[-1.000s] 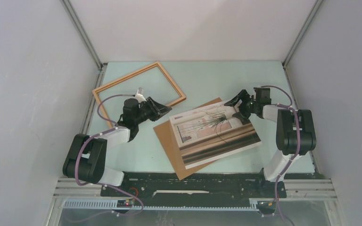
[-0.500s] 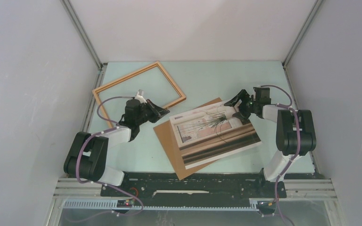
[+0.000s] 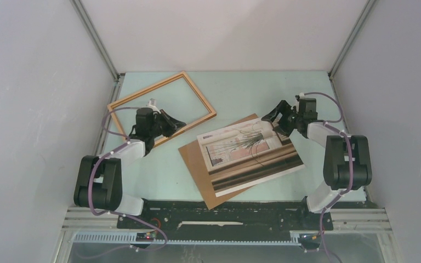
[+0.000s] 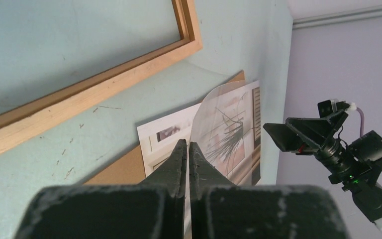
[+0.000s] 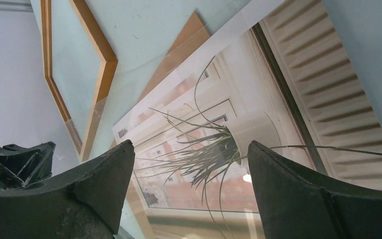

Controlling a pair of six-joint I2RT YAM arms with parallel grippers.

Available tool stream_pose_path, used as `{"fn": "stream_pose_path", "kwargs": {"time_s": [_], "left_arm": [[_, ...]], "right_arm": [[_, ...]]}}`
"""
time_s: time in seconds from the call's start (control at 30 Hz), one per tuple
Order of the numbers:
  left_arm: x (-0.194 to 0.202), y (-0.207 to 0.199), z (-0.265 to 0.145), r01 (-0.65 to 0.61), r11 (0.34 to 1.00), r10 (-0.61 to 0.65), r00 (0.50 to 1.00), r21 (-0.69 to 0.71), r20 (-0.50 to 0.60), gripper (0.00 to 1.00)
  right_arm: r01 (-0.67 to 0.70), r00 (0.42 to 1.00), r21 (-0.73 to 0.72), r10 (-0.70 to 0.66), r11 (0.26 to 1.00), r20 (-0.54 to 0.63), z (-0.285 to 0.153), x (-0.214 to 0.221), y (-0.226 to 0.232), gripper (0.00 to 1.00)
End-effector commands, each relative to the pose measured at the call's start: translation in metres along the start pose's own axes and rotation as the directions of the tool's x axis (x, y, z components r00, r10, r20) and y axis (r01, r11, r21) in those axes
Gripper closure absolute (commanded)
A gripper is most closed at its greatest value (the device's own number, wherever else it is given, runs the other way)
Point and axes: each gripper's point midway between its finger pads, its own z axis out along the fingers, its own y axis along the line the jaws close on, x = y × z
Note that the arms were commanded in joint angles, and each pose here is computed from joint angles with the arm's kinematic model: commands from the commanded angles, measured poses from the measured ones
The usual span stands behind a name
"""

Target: Put the photo into the frame

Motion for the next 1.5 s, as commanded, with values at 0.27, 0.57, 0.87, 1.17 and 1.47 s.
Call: {"fn": "stream_pose_path", "kwargs": {"time_s": [0.27, 0.57, 0.87, 1.17, 1.47], "left_arm": [[-0.028, -0.017, -0.009, -0.018, 0.999, 0.017, 1.0, 0.044, 0.019, 1.0], [-0.043, -0.014, -0.018, -0.059, 0.998, 0.059, 0.998, -0.026, 0.015, 1.0], [-0.04, 0.013, -0.023, -0.019, 0.993, 0.018, 1.0, -0.113, -0.014, 1.0], [-0.022, 0.034, -0.027, -0.006, 0.986, 0.0, 0.999, -0.165, -0.038, 1.0], [-0.011, 0.072, -0.026, -0.014, 0.947, -0.015, 0.996, -0.32, -0.088, 1.0]], "right_arm": [[0.134, 0.991, -0.031, -0.133, 0.99, 0.033, -0.015, -0.011, 0.019, 0.09], [0.141, 0.987, 0.083, -0.135, 0.986, -0.083, -0.018, 0.019, 0.007, 0.08], [0.285, 0.95, 0.152, -0.258, 0.947, -0.175, -0.041, 0.061, 0.019, 0.08], [0.281, 0.948, 0.137, -0.252, 0.95, -0.194, -0.049, 0.065, 0.021, 0.07], [0.254, 0.958, 0.152, -0.226, 0.955, -0.178, -0.036, 0.06, -0.003, 0.08]]}}
